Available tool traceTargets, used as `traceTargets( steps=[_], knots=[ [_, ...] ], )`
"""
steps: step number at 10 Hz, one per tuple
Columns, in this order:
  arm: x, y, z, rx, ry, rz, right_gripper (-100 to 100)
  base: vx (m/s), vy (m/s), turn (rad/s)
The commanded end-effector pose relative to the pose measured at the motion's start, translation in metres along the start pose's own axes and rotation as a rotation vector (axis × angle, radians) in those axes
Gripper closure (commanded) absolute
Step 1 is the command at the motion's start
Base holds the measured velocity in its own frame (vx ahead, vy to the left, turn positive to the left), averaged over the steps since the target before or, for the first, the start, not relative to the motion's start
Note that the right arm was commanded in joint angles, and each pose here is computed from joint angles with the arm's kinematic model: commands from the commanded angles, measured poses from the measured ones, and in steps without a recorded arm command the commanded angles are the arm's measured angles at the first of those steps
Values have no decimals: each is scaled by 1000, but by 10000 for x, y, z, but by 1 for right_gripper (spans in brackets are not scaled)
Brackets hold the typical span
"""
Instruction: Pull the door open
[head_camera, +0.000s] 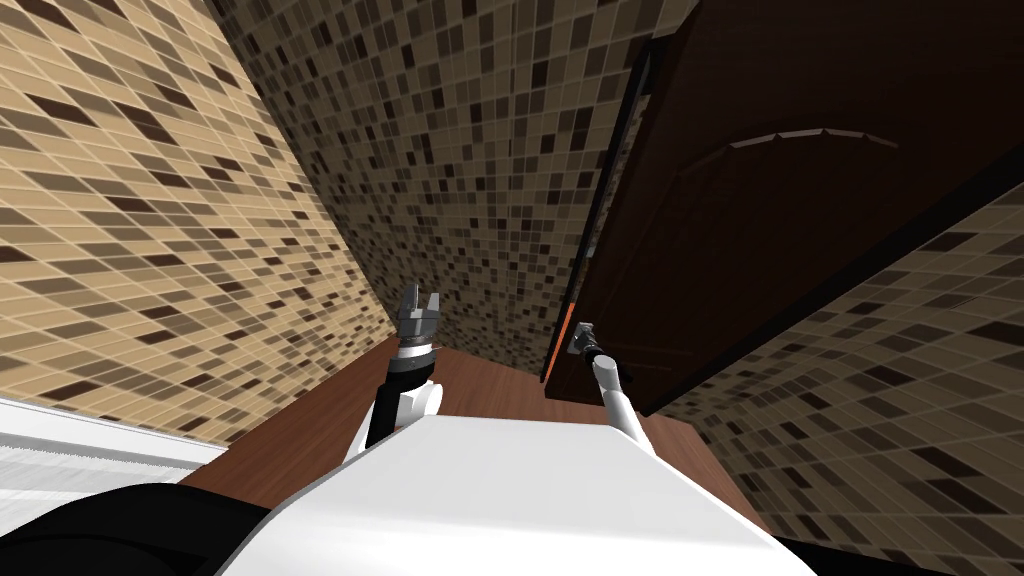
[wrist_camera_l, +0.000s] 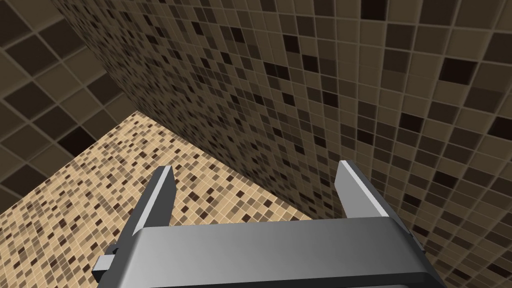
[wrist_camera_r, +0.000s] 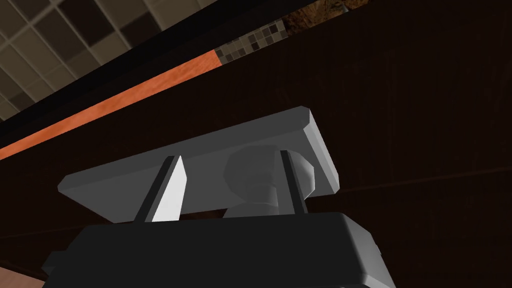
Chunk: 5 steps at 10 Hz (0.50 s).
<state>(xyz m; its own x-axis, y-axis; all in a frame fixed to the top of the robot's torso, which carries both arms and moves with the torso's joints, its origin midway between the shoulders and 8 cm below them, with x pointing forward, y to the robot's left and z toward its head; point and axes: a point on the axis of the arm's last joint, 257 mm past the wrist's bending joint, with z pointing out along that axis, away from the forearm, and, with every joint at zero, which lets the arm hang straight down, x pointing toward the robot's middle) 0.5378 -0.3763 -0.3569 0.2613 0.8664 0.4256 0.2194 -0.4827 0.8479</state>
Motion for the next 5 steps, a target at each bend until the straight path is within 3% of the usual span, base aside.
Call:
traceTargets(
  steps=[1,2,4,5],
  knots=[
    [-228,-163,-99,29,-40,8,100,-2,7,1],
    [21,-37,6,13,19,65,100,-64,4,40],
    [58,-70,-13,24,43,140,100,-88,-46,40],
    [58,-70,-13,24,43,140,100,-56,-31,16]
  ],
)
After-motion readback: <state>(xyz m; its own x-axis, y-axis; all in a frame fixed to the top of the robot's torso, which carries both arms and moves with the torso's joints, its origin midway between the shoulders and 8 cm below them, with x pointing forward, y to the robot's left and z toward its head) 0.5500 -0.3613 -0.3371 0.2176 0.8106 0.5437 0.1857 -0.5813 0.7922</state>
